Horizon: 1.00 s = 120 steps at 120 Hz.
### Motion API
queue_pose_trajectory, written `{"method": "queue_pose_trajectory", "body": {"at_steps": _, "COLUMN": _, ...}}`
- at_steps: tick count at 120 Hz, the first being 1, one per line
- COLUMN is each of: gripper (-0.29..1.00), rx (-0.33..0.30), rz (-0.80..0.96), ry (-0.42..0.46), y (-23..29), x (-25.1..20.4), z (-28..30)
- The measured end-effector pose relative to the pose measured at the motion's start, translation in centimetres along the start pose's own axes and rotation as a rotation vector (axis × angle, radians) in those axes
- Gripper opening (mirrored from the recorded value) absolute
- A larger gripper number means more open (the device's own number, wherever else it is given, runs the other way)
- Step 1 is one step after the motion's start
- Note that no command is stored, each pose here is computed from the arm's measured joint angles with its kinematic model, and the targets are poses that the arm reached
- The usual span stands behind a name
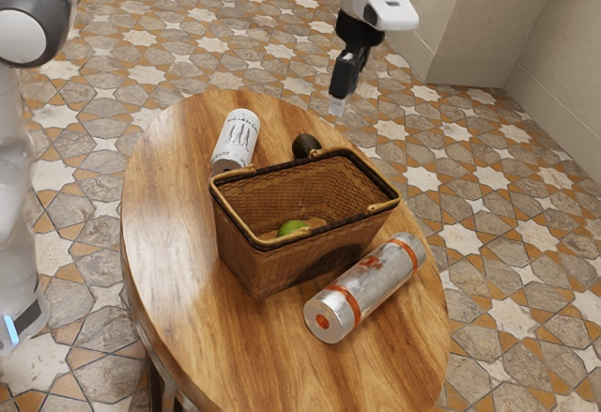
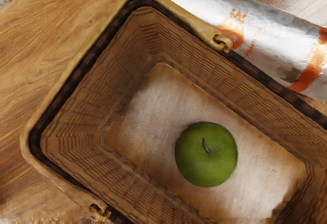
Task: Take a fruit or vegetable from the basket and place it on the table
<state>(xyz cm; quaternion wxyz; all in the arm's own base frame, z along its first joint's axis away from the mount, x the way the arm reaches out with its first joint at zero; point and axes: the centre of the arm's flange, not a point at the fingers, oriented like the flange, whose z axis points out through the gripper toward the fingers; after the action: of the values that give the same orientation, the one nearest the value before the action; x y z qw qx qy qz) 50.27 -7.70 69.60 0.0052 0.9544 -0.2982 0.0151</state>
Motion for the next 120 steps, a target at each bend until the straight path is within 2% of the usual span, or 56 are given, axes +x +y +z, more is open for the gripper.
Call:
{"method": "queue_pose_trajectory", "body": {"at_steps": 6, "gripper": 0.68, "rx": 0.013, "rz": -0.011, "ry": -0.008, "y": 1.9, "x": -1.4, "z": 1.1}}
{"method": "queue_pose_trajectory", "body": {"at_steps": 25, "gripper": 0.68, "rx": 0.146, "rz": 0.092, "ry": 0.053, "y": 4.2, "x": -1.7, "z": 1.6}}
{"method": "queue_pose_trajectory", "body": {"at_steps": 43, "gripper": 0.68, "rx": 0.199, "rz": 0.187, "ry": 0.089, "y": 4.2, "x": -1.1, "z": 1.5}}
{"method": "queue_pose_trajectory", "body": {"at_steps": 61, "gripper": 0.68, "rx": 0.185, "rz": 0.265, "ry": 0.029, "y": 4.4, "x": -0.8, "z": 5.2}}
{"method": "queue_pose_trajectory", "body": {"at_steps": 84, "gripper": 0.68, "rx": 0.17, "rz": 0.423, "ry": -0.042, "y": 9.4, "x": 0.4, "z": 7.5}}
{"method": "queue_pose_trajectory", "body": {"at_steps": 120, "gripper": 0.68, "rx": 0.144, "rz": 0.476, "ry": -0.104, "y": 9.7, "x": 1.3, "z": 10.2}}
